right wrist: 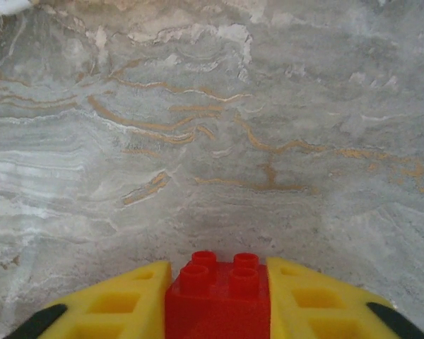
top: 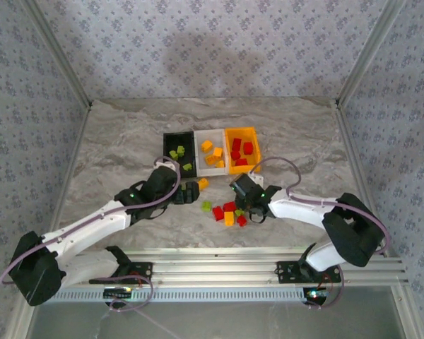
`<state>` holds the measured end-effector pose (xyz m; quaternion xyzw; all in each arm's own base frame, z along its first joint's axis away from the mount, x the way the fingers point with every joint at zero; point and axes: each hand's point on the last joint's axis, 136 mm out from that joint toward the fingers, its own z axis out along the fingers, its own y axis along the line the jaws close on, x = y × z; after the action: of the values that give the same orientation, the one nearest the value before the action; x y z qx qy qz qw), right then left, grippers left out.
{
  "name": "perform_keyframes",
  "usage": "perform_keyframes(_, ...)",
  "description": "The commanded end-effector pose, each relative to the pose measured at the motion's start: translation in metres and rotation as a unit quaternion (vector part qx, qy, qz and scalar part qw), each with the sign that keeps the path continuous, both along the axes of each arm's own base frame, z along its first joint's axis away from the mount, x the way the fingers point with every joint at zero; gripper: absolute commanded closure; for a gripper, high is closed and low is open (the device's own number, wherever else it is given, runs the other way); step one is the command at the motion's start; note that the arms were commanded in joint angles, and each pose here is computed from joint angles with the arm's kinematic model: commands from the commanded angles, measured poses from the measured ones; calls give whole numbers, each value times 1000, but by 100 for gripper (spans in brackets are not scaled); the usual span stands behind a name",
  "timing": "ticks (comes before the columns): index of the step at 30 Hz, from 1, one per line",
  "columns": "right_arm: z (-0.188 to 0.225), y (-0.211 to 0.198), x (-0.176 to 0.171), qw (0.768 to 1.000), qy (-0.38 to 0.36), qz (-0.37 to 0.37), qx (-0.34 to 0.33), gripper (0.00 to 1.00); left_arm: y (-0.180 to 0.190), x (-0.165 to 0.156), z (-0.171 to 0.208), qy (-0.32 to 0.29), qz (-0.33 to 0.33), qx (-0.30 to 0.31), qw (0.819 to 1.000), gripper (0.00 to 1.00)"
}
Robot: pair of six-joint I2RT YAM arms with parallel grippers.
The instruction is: Sort the legos into containers by color
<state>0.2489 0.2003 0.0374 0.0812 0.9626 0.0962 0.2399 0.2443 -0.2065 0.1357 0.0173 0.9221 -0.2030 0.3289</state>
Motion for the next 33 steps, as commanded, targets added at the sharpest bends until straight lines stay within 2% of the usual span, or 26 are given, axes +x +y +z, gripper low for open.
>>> perform_keyframes(1, 6, -10, -5, 1000, -1, -5, -12, 72, -2, 3, 8, -16, 2, -11, 1000, 1)
perform_keyframes(7, 66, -8, 11, 998, -65, 22, 4, 76, 2, -2, 5, -20, -2, -11, 1000, 0)
perform_keyframes(11, 110, -8, 43, 994, -105, 28, 17, 75, 0, -7, -1, -10, -11, -17, 1000, 0)
perform_keyframes(14, 127, -7, 74, 992, -121, 24, 14, 74, 1, -10, -6, -2, -9, -18, 1000, 0)
perform_keyframes(21, 118, -3, 157, 993, -119, 1, -21, 73, 5, -15, -17, 11, -6, -11, 1000, 0)
perform_keyframes(28, 89, -1, 210, 994, -100, -3, -49, 69, 7, -18, -22, 16, -11, -4, 1000, 1)
perform_keyframes(30, 87, 1, 215, 994, -101, 0, -47, 64, 7, -18, -24, 16, -12, -2, 1000, 0)
perform_keyframes(33, 96, 4, 219, 993, -113, 4, -39, 48, 7, -18, -25, 16, -15, 0, 1000, 0)
